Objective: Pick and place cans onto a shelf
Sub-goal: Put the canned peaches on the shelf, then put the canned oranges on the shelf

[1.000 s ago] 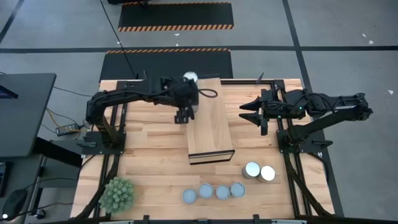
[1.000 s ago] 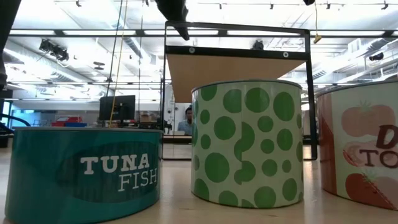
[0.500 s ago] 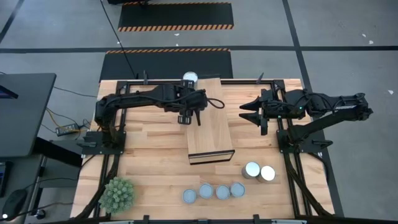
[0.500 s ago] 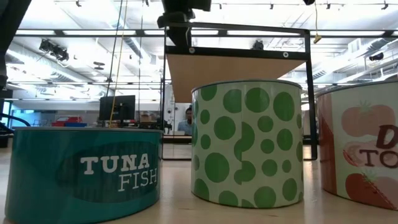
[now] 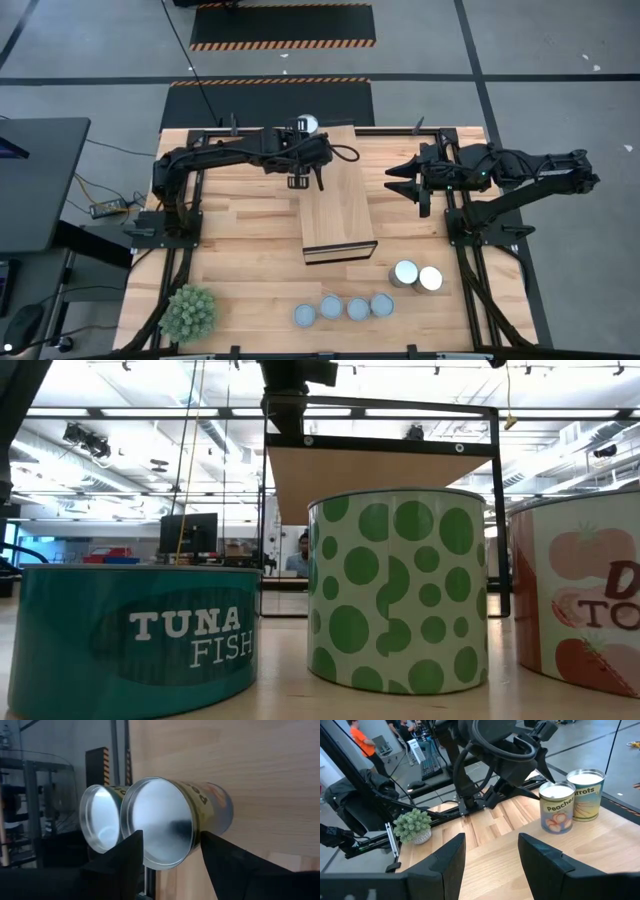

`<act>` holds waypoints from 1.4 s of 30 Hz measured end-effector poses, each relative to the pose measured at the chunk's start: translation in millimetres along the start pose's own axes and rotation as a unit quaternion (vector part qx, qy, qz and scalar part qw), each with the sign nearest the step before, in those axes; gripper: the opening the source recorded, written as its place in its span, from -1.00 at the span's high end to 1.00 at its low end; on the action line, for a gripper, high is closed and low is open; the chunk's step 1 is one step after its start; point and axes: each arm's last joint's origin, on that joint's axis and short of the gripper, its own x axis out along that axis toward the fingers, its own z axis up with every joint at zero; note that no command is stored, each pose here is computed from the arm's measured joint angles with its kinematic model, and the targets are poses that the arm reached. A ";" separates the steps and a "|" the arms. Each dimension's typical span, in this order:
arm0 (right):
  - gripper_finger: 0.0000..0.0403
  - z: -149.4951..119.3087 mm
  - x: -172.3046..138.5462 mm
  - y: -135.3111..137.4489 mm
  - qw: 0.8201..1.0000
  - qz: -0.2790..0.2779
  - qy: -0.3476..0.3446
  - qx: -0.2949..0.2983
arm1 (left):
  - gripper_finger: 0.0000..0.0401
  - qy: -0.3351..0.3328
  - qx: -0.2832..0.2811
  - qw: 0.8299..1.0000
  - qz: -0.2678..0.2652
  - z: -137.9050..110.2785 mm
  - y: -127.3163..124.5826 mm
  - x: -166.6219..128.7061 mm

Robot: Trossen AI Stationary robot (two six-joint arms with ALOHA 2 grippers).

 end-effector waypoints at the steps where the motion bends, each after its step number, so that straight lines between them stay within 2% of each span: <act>1: 0.06 0.0 -0.1 0.0 1.000 0.000 0.000 0.000 | -0.01 0.001 0.002 1.000 0.004 -0.1 0.2 0.0; 8: 0.06 0.0 -0.1 0.0 1.000 0.000 0.000 0.000 | -0.01 -0.004 -0.009 1.000 0.002 1.2 -2.2 -2.4; 14: 0.06 -0.1 0.0 0.0 1.000 0.000 0.001 0.000 | -0.01 -0.048 0.000 0.998 -0.037 0.9 -11.8 -28.7; 16: 0.06 -0.5 -0.5 -0.3 1.000 -0.001 0.002 -0.001 | -0.01 -0.071 -0.007 0.994 -0.082 0.0 -17.0 -39.6; 18: 0.06 -0.4 -0.9 -0.4 1.000 -0.001 0.002 -0.004 | -0.01 -0.102 -0.026 0.983 -0.152 -0.6 -22.5 -52.4; 23: 0.06 -1.1 -1.1 -0.2 1.000 0.006 0.007 -0.013 | -0.01 -0.129 -0.067 0.929 -0.340 3.1 -48.8 -75.5; 26: 0.06 -3.3 -1.2 -0.4 1.000 0.012 0.021 -0.020 | -0.01 -0.120 -0.086 0.909 -0.390 4.0 -66.4 -90.7; 32: 0.06 -6.3 -1.4 -0.2 0.998 0.029 0.042 -0.036 | -0.01 -0.138 -0.110 0.902 -0.394 7.8 -100.1 -121.9; 35: 0.06 -7.6 -1.0 2.3 0.995 0.072 0.059 -0.034 | -0.01 -0.160 -0.130 0.895 -0.397 10.4 -114.1 -137.1; 38: 0.06 -16.7 2.9 9.0 0.985 0.128 0.114 -0.037 | -0.01 -0.161 -0.160 0.889 -0.397 10.5 -127.1 -148.8; 42: 0.06 -36.6 7.8 19.1 0.968 0.141 0.203 -0.048 | -0.01 -0.138 -0.228 0.882 -0.389 7.5 -138.9 -158.2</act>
